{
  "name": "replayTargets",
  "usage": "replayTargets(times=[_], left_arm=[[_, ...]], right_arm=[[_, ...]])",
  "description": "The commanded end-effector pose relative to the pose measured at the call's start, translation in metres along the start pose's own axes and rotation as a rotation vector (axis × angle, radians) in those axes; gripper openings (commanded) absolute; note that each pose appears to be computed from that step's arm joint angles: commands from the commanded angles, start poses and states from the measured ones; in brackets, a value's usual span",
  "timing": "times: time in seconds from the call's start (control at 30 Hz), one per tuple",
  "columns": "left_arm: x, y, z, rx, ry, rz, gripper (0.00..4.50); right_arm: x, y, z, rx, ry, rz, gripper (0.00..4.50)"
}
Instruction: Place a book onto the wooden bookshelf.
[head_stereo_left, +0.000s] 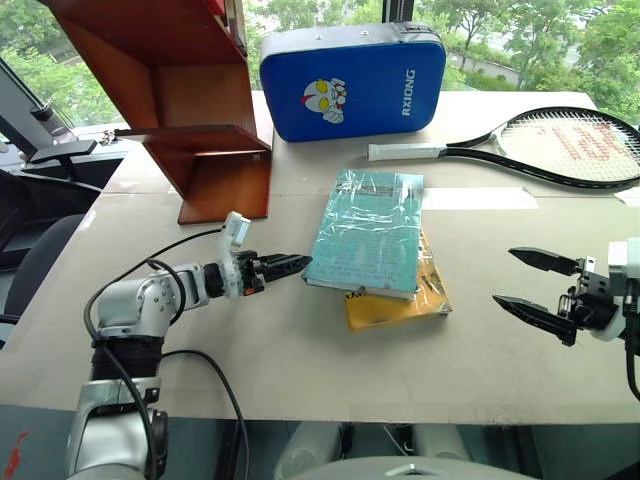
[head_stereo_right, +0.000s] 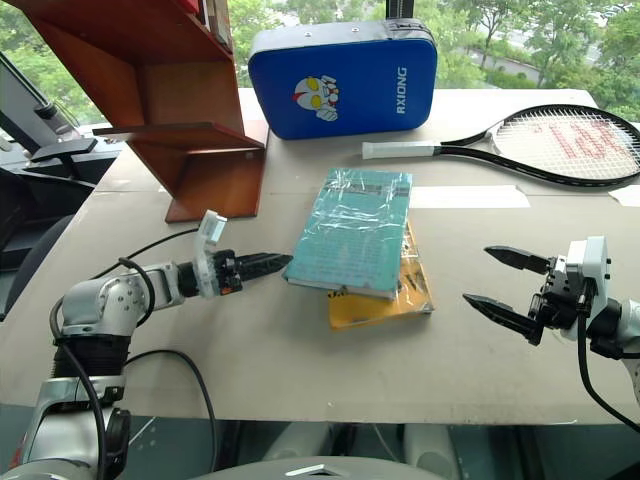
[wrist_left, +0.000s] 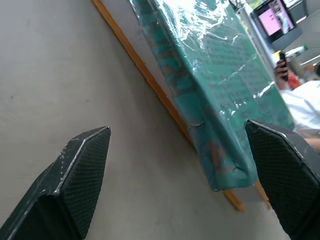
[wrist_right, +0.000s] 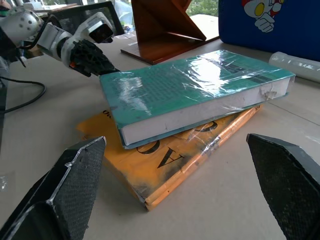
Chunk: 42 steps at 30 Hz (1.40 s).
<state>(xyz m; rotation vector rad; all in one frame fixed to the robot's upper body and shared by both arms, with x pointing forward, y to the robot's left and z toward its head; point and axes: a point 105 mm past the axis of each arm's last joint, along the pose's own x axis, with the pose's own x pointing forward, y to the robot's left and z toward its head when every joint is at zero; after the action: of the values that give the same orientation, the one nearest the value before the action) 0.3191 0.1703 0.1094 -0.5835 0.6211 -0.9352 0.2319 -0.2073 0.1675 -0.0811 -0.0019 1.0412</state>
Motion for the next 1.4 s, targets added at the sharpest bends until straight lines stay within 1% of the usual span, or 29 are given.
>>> replayTargets(times=[0.03, 0.17, 0.3, 0.33, 0.37, 0.43, 0.53, 0.6, 0.63, 0.67, 0.7, 0.77, 0.83, 0.87, 0.93, 0.97, 1.0, 1.03, 1.07, 1.1, 1.17, 1.23, 1.3, 1.33, 1.37, 1.4], left_arm=[[0.011, -0.014, 0.003, -0.141, 0.066, -0.097, 4.43], [0.024, -0.019, 0.005, -0.190, 0.122, -0.136, 4.43], [0.034, -0.020, 0.008, -0.212, 0.146, -0.155, 4.43], [0.035, -0.021, 0.009, -0.213, 0.150, -0.162, 4.05], [0.035, -0.022, 0.010, -0.212, 0.152, -0.170, 3.92], [0.034, -0.024, 0.012, -0.212, 0.152, -0.183, 3.33], [0.028, -0.025, 0.015, -0.214, 0.146, -0.189, 1.86], [0.023, -0.026, 0.017, -0.214, 0.138, -0.193, 1.06], [0.021, -0.027, 0.018, -0.215, 0.133, -0.197, 0.52], [0.019, -0.028, 0.019, -0.211, 0.129, -0.200, 0.09], [0.017, -0.029, 0.021, -0.209, 0.119, -0.202, 0.02], [0.011, -0.034, 0.026, -0.187, 0.100, -0.212, 0.02], [0.008, -0.043, 0.035, -0.136, 0.068, -0.229, 0.02], [0.007, -0.055, 0.045, -0.030, 0.035, -0.247, 0.02], [0.006, -0.073, 0.055, 0.123, -0.001, -0.260, 0.02], [0.007, -0.083, 0.058, 0.265, -0.004, -0.251, 0.02], [0.010, -0.096, 0.066, 0.458, -0.022, -0.219, 0.02], [0.013, -0.107, 0.070, 0.597, -0.038, -0.202, 0.02], [0.018, -0.121, 0.085, 0.826, -0.109, -0.159, 0.02], [0.021, -0.133, 0.096, 1.001, -0.166, -0.121, 0.02], [0.026, -0.155, 0.107, 1.339, -0.217, -0.064, 0.02], [0.026, -0.167, 0.119, 1.626, -0.255, 0.039, 0.02], [0.019, -0.179, 0.136, 1.953, -0.306, 0.189, 0.02], [0.015, -0.184, 0.143, 2.088, -0.312, 0.248, 0.02], [0.005, -0.187, 0.156, 2.187, -0.321, 0.358, 0.02], [-0.003, -0.188, 0.167, 2.246, -0.321, 0.444, 0.02]], right_arm=[[0.003, 0.006, 0.016, -0.046, -0.026, 0.030, 4.50], [0.002, 0.010, 0.022, -0.053, -0.030, 0.043, 4.50], [-0.001, 0.009, 0.027, -0.069, -0.034, 0.033, 4.50], [-0.001, 0.009, 0.028, -0.071, -0.039, 0.025, 4.50], [-0.002, 0.008, 0.029, -0.073, -0.043, 0.017, 4.50], [-0.003, 0.008, 0.031, -0.072, -0.048, 0.008, 4.50], [-0.004, 0.008, 0.032, -0.074, -0.046, -0.003, 4.50], [-0.003, 0.008, 0.033, -0.076, -0.046, -0.006, 4.50], [-0.002, 0.008, 0.033, -0.076, -0.047, -0.007, 4.50], [-0.001, 0.008, 0.033, -0.077, -0.047, -0.009, 4.50], [-0.001, 0.008, 0.033, -0.078, -0.047, -0.009, 4.50], [0.001, 0.007, 0.034, -0.079, -0.049, -0.009, 4.50], [0.003, 0.005, 0.036, -0.084, -0.052, -0.011, 4.50], [0.004, 0.002, 0.038, -0.089, -0.061, -0.019, 4.50], [0.005, -0.004, 0.041, -0.100, -0.075, -0.033, 4.50], [0.005, -0.008, 0.043, -0.107, -0.086, -0.045, 4.50], [0.006, -0.012, 0.047, -0.111, -0.104, -0.055, 4.50], [0.007, -0.015, 0.050, -0.113, -0.117, -0.061, 4.50], [0.008, -0.018, 0.054, -0.115, -0.133, -0.063, 4.50], [0.010, -0.021, 0.057, -0.116, -0.146, -0.065, 4.50], [0.015, -0.026, 0.063, -0.117, -0.179, -0.068, 4.50], [0.021, -0.028, 0.070, -0.117, -0.210, -0.063, 4.50], [0.027, -0.032, 0.076, -0.123, -0.238, -0.064, 4.50], [0.030, -0.033, 0.079, -0.124, -0.247, -0.059, 4.50], [0.032, -0.036, 0.083, -0.124, -0.264, -0.056, 4.50], [0.034, -0.039, 0.087, -0.122, -0.276, -0.053, 4.50]])
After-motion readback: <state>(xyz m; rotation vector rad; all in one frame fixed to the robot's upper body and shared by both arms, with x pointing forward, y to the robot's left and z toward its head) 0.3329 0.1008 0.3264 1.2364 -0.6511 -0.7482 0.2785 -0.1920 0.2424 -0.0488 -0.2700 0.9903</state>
